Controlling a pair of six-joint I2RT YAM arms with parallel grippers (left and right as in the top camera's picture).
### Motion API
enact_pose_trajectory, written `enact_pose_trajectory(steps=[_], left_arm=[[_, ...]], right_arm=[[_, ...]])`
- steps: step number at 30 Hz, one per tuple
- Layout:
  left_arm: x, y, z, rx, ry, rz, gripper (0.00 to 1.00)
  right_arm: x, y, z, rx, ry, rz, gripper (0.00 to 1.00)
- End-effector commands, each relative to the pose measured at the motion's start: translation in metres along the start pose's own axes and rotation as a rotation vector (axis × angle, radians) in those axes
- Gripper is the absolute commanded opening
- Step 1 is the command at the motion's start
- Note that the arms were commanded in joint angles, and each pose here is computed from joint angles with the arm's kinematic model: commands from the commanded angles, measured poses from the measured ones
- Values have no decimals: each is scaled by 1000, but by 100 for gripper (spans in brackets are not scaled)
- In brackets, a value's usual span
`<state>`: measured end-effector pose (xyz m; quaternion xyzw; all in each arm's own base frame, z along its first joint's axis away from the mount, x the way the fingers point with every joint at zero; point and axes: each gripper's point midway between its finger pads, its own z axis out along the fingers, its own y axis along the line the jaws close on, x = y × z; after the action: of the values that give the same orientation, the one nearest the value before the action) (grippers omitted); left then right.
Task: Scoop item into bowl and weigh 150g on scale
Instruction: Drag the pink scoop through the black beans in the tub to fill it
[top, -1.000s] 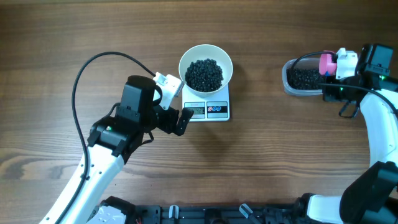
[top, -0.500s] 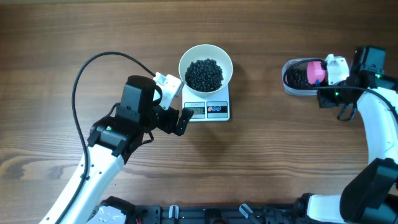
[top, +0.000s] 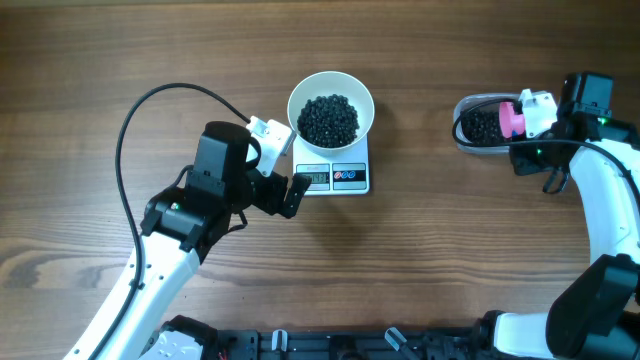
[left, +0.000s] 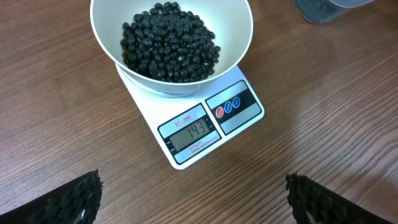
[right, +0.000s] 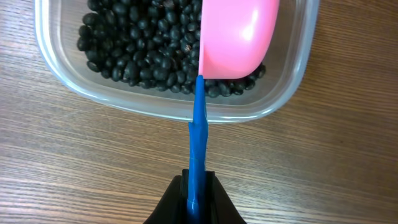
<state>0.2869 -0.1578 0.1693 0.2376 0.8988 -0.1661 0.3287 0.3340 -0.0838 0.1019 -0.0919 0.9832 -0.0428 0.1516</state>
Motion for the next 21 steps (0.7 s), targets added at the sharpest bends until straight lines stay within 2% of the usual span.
enact_pose_trajectory(steps=[1, 4, 12, 21], left_arm=[[3, -2, 3, 12, 12, 11, 100], [3, -2, 3, 11, 12, 11, 100], [3, -2, 3, 12, 12, 11, 100], [3, -2, 3, 12, 12, 11, 100]], right_arm=[[9, 0, 9, 12, 38, -10, 4], [17, 6, 14, -14, 53, -3, 4], [6, 34, 12, -174, -13, 2, 4], [11, 40, 11, -206, 6, 6, 4]])
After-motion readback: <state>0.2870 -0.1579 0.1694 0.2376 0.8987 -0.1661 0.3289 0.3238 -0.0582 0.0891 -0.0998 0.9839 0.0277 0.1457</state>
